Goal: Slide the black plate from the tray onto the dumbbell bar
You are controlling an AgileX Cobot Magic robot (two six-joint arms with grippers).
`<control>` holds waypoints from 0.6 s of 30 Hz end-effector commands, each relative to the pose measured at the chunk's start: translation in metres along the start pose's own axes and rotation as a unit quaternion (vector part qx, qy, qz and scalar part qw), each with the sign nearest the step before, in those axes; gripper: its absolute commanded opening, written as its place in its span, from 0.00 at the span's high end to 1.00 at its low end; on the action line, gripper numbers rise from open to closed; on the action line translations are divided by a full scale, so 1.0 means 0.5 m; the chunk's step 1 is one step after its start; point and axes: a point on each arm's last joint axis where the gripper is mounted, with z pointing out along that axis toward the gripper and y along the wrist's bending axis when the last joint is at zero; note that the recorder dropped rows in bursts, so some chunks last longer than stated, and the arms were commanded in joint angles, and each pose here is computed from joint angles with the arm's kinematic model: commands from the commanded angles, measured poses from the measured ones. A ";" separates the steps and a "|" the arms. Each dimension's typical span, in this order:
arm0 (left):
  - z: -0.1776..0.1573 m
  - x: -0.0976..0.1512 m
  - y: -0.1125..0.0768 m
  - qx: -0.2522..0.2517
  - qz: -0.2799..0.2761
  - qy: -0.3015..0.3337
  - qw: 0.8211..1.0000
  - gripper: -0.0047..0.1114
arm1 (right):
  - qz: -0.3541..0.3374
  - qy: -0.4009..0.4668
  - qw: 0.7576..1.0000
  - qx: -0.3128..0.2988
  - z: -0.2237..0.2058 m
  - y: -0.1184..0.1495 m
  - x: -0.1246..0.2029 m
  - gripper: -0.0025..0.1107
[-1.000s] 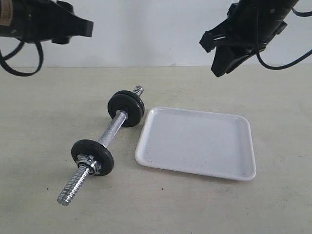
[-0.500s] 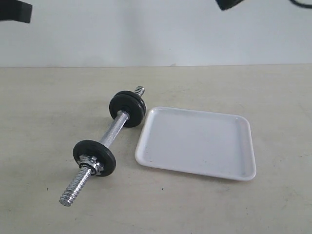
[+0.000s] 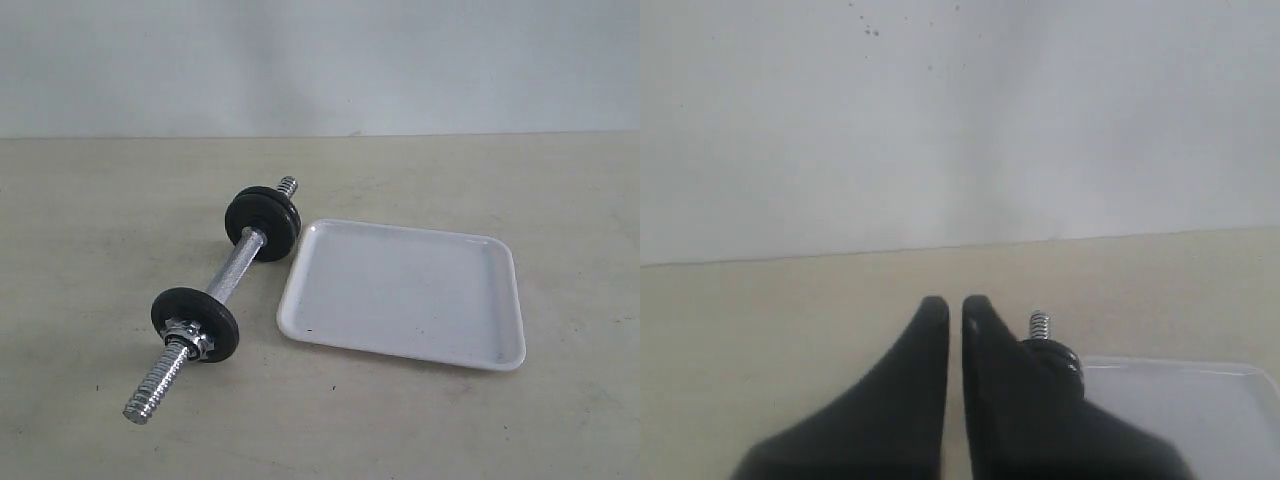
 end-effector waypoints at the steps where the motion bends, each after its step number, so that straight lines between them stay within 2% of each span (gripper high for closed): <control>1: -0.060 0.021 0.011 0.043 -0.016 -0.014 0.999 0.92 | -0.008 -0.063 0.998 -0.010 -0.099 0.049 0.006 0.98; 6: -0.122 0.060 0.018 0.105 -0.018 -0.014 0.994 0.92 | -0.020 -0.121 0.992 -0.008 -0.197 0.095 0.030 0.98; 13: -0.186 0.135 0.051 0.117 -0.042 0.002 0.992 0.92 | -0.044 -0.190 0.981 0.001 -0.317 0.156 0.090 0.98; 18: -0.232 0.183 0.070 0.142 -0.064 -0.019 0.988 0.92 | -0.047 -0.217 0.975 0.004 -0.369 0.190 0.160 0.98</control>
